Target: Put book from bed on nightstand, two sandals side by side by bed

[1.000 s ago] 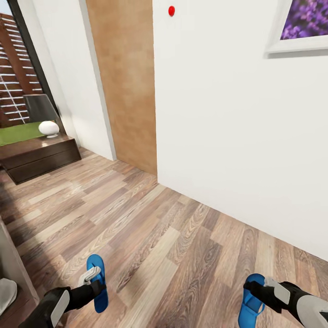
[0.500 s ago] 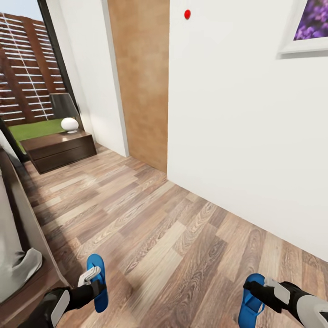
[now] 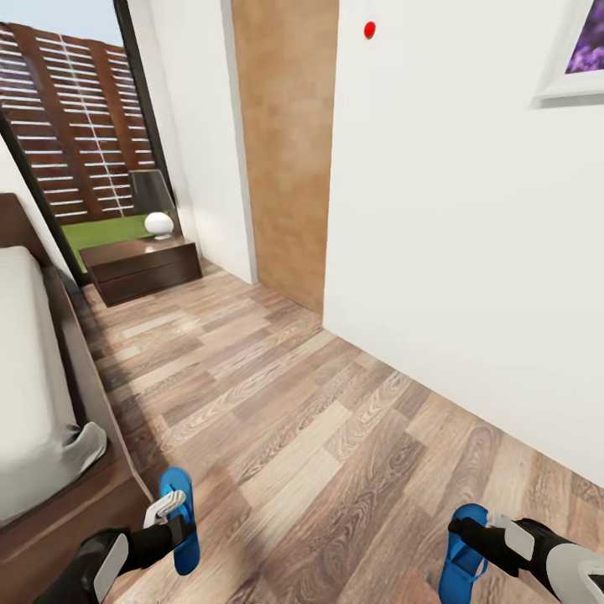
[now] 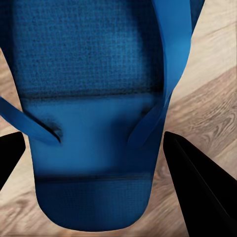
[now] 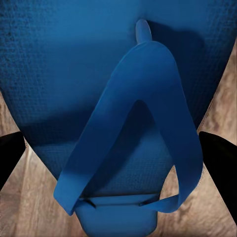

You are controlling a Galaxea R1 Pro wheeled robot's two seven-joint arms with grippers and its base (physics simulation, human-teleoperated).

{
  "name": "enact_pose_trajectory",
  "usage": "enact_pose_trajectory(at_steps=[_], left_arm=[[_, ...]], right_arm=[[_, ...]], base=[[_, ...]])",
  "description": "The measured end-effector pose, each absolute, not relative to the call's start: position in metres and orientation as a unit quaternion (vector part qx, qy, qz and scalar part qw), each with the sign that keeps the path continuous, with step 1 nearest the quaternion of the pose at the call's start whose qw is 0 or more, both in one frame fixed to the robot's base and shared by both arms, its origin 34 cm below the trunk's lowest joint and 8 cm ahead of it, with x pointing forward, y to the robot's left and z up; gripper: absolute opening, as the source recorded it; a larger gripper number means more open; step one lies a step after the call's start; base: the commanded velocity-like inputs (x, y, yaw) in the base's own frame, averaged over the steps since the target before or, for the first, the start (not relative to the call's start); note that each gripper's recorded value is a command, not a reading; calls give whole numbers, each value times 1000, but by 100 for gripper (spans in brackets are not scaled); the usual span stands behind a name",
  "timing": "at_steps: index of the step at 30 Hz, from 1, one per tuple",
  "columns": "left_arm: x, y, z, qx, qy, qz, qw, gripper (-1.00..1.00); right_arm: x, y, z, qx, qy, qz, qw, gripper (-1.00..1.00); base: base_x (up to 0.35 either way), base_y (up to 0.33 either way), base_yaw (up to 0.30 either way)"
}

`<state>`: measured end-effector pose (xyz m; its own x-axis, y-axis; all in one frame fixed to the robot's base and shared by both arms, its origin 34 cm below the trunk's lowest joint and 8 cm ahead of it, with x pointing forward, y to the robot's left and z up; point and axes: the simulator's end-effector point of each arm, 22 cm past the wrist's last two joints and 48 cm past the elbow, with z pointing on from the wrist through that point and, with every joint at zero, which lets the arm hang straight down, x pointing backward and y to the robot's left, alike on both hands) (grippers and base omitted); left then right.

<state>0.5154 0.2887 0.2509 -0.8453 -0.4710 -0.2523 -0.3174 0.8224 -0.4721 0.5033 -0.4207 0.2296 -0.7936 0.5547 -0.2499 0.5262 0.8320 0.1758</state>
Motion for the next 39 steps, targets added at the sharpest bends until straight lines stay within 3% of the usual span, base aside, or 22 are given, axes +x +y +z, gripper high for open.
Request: enact_pose_trajectory(at_steps=[24,39], left_arm=[[515,289,251,-211,937,-211,182,-100],[515,288,251,-211,937,-211,181,-100]], right_arm=[[503,-421,230,285,946,48,147,-100],[503,-421,229,285,946,48,146,-100]], base=[[-4,-3,183],[-132,0,183]])
